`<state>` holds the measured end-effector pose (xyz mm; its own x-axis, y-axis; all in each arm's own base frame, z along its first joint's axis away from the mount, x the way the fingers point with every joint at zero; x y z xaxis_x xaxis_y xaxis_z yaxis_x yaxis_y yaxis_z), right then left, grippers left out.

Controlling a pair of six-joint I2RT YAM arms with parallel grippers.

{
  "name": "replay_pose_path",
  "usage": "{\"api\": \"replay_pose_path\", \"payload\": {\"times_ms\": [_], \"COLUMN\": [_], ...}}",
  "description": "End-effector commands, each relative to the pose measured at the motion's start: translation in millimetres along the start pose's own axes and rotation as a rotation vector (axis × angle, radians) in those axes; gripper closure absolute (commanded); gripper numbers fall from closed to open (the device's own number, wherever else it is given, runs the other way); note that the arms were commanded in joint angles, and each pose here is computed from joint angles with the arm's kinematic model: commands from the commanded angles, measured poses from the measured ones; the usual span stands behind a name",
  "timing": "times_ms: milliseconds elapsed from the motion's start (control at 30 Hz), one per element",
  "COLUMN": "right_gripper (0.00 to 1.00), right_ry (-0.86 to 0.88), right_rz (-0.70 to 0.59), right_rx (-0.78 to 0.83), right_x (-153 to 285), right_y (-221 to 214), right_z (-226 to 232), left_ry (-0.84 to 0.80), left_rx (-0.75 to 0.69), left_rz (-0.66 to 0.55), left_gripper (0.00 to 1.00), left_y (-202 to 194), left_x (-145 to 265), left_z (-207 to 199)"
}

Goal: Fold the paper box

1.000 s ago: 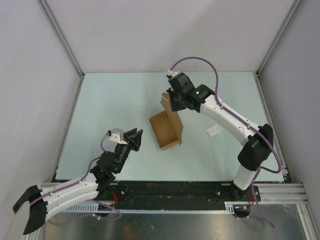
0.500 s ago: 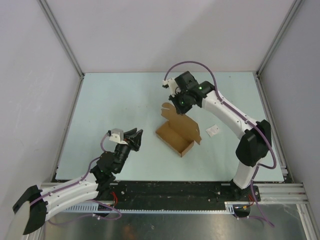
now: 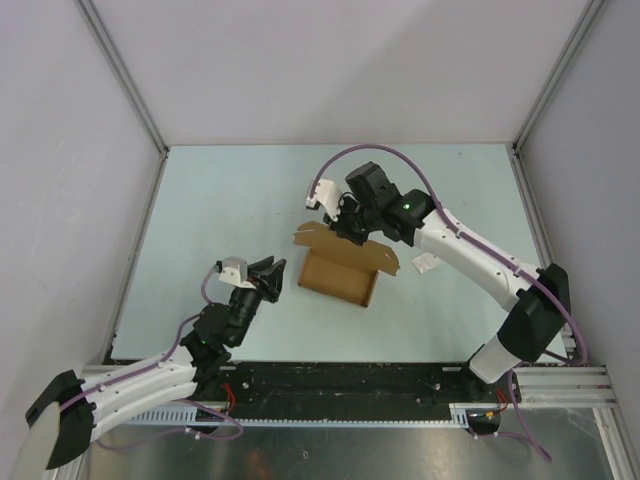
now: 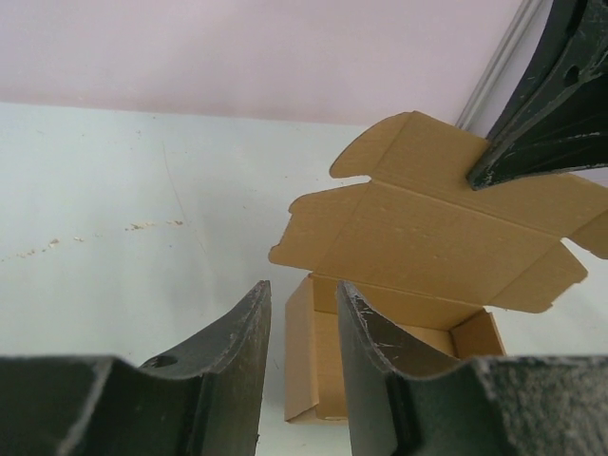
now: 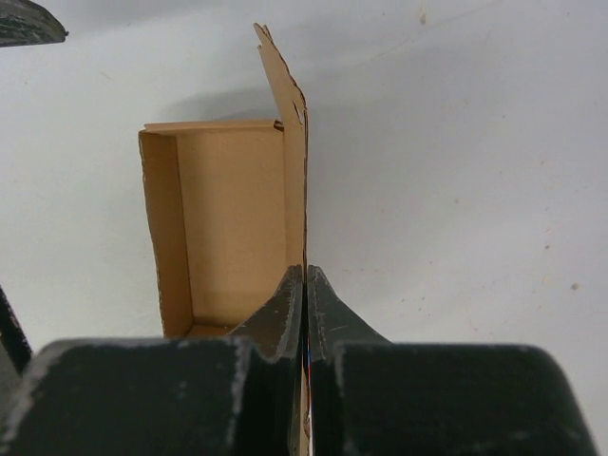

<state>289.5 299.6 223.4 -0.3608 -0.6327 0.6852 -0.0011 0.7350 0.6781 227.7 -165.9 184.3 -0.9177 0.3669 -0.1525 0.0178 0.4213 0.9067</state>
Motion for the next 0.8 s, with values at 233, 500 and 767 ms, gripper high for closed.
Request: {"api": "replay_pose_path", "payload": {"times_ms": [233, 500, 767], "right_gripper": [0.99, 0.65, 0.47], "right_ry": [0.057, 0.068, -0.059], "right_rz": [0.024, -0.004, -0.195], "right_rx": [0.112, 0.121, 0.111], "right_x": [-39, -30, 29], "right_y": [5, 14, 58], "right_z": [11, 21, 12], "left_ry": [0.017, 0.019, 0.015], "left_rx": [-0.024, -0.021, -0.018], "left_rz": [0.041, 0.035, 0.029], "left_gripper": [0.61, 0.61, 0.6], "left_y": [-26, -25, -24], "left_x": [14, 15, 16], "left_z": [17, 17, 17]}}
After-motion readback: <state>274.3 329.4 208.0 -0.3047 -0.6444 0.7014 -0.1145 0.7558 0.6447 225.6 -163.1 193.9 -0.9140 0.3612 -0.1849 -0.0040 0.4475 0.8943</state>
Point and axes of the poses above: each gripper's point midway between its finger pads, its own x axis back along the fingers, its own z axis along the line the jaws close on, y = z × x, the point moved 1 cm from there along x, back along the fingers, and after that the axes turned 7 degrees about x, right-handed, at the moved point
